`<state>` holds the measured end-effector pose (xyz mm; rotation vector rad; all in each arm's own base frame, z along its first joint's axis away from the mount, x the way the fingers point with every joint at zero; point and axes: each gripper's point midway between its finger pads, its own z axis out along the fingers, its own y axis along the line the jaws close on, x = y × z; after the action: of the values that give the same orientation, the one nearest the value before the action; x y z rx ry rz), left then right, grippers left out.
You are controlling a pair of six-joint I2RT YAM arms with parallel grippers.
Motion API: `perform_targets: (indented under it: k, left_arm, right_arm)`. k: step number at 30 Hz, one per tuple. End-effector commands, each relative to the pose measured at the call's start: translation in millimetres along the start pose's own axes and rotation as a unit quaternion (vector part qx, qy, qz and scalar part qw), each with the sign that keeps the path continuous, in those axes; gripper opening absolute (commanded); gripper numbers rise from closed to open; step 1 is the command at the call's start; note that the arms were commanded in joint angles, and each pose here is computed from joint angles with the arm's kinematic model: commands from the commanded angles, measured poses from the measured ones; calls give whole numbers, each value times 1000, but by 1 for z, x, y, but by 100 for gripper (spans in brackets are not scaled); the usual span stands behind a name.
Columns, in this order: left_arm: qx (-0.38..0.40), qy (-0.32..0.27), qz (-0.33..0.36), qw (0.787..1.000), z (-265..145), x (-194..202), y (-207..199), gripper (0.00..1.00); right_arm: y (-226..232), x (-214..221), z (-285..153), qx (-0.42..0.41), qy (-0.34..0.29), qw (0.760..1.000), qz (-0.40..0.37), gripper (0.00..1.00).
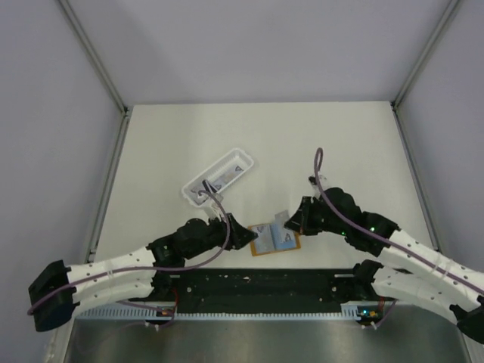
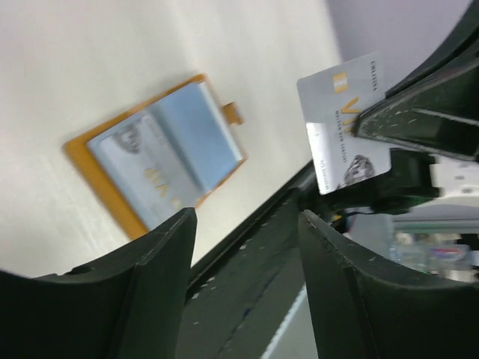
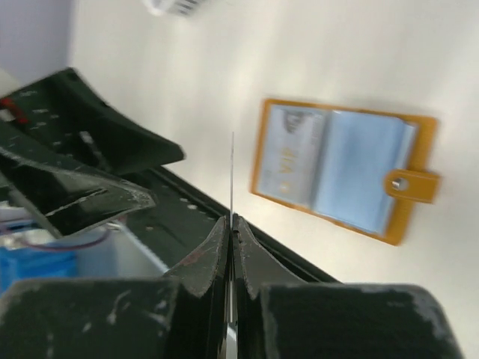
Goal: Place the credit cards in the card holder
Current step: Turn over the card slot in the card holder.
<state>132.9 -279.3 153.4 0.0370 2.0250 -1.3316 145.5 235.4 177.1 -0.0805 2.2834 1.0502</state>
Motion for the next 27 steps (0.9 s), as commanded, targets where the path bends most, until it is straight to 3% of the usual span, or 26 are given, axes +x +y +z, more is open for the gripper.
perform_targets:
  k: [1,4,9,27]
  left_arm:
    - [-43,23,15,999,13,7,11,58]
    - [-41,27,23,999,22,9,10,43]
    - [-43,25,42,998,38,3,3,0]
    - [-37,56,77,995,87,15,-4,0]
  right_arm:
    - [-64,18,3,162,69,982,-65,0]
    - [-74,13,12,197,76,974,-80,0]
    - [-83,12,26,217,82,968,-91,0]
    - [-120,21,35,286,87,949,-101,0]
